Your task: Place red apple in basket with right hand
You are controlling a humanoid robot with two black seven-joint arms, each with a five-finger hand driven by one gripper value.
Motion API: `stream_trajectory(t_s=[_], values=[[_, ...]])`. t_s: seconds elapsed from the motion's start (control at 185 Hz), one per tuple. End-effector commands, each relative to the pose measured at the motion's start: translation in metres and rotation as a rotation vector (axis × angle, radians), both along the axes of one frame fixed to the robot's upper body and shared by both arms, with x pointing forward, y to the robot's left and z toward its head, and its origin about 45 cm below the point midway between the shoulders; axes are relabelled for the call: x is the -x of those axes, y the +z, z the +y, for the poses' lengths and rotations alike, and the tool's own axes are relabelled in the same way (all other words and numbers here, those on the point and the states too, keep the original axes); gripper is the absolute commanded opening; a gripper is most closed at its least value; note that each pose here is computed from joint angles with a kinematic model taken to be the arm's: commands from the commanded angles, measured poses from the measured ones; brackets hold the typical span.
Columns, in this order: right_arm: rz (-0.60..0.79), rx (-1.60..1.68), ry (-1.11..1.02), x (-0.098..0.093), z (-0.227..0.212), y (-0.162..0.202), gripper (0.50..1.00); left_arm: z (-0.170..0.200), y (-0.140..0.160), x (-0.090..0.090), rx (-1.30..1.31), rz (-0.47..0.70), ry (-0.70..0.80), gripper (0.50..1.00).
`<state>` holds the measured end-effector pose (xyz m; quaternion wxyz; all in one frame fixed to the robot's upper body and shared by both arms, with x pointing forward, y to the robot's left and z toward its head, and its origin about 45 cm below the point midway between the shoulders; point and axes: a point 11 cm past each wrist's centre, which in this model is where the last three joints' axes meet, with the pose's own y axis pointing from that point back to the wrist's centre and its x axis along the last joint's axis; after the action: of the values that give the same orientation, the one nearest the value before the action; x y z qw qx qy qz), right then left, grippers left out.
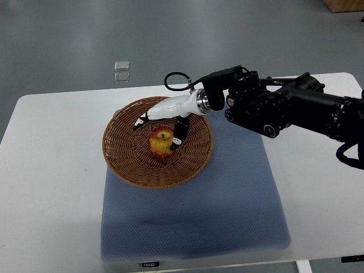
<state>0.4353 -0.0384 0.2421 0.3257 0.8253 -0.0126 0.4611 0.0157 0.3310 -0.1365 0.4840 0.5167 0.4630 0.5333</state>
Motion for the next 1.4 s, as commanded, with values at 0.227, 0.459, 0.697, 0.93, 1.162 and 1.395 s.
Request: stream_trajectory(t_s=[0.227,0.459,0.697,0.93,1.162,1.395], values=[[0.226,-0.238,-0.078,-0.001,0.000,0.044,0.903,0.000,0.000,0.000,0.000,-0.001,0.000,1.000],[0.394,-0.645,-0.481,-0.037,-0.087,0.037,0.903,0.001,0.000,0.000,-0.002,-0.001,0.000,1.000],[0.455,-0.948,-0.900,-0.047,-0.168,-0.003,0.903,0.000,0.000,0.000,0.001,0.000,0.001,1.000],[0.440,-1.072,-1.194,-0.041,-0.217,-0.039,0.903,0.000,0.000,0.000,0.000,0.001,0.002,1.000],[0.476,-1.178,-1.353,-0.036,-0.231,-0.054,0.905,0.000,0.000,0.000,0.000,0.000,0.005,1.000],[0.518,-1.202,-1.373,-0.032,-0.226,-0.063,0.921,0.000,0.000,0.000,0.002,-0.002,0.006,1.000]])
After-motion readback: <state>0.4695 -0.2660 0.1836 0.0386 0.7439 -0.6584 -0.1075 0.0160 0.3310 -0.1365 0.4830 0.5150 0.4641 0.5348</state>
